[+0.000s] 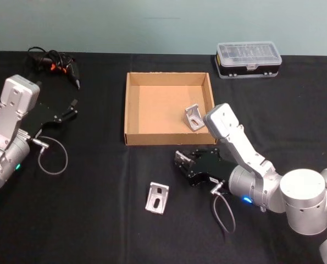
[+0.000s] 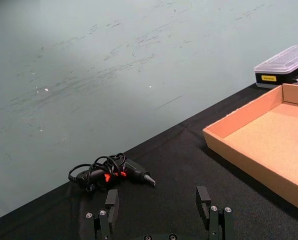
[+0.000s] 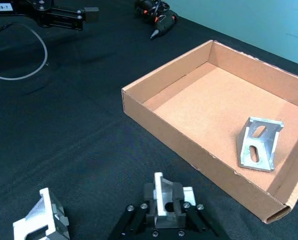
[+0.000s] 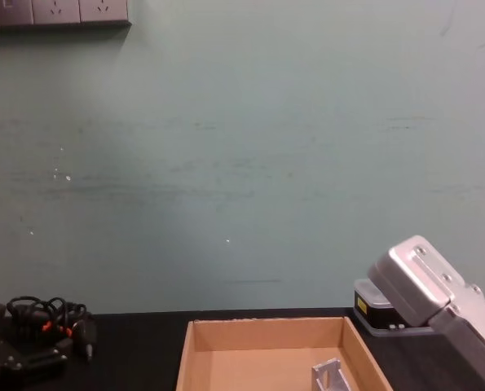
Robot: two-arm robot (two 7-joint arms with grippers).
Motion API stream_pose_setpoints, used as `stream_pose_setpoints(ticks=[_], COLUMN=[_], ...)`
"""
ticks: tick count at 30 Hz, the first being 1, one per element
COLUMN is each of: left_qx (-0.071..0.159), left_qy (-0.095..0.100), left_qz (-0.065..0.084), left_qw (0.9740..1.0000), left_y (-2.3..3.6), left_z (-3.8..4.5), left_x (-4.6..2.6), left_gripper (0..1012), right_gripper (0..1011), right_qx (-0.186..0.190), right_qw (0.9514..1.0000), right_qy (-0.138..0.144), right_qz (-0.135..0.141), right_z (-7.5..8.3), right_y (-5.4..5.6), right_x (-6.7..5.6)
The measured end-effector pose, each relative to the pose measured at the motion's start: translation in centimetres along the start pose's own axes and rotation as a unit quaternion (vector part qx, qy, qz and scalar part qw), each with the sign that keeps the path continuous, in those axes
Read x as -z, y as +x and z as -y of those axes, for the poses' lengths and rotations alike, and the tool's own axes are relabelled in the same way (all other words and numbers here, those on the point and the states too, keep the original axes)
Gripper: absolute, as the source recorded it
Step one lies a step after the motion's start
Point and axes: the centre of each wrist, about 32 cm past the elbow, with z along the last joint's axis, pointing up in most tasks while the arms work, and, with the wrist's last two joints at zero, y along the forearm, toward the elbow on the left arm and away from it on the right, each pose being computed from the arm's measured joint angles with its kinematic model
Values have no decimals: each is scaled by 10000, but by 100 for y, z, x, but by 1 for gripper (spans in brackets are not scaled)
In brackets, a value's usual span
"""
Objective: Use one hand to pick up the angle iron from the table and place it into the box.
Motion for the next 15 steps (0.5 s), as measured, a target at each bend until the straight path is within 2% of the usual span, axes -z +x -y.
stream_pose_setpoints(ticks=[4, 7, 15], left_qx=[0, 0, 0], left_qy=[0, 0, 0], left_qz=[0, 0, 0], left_qw=[10000, 10000, 10000], left_y=[0, 0, 0], left_z=[0, 0, 0], left_x=[0, 0, 0], left_gripper=[1011, 1011, 1011], right_gripper=[127, 87, 86], right_qx=[-3, -6, 8], right_qw=[10000, 10000, 10000], right_qy=[3, 4, 14], right_qz=[-1, -6, -26], right_z=[-5, -4, 3], right_y=[-1, -5, 0], right_x=[1, 5, 15])
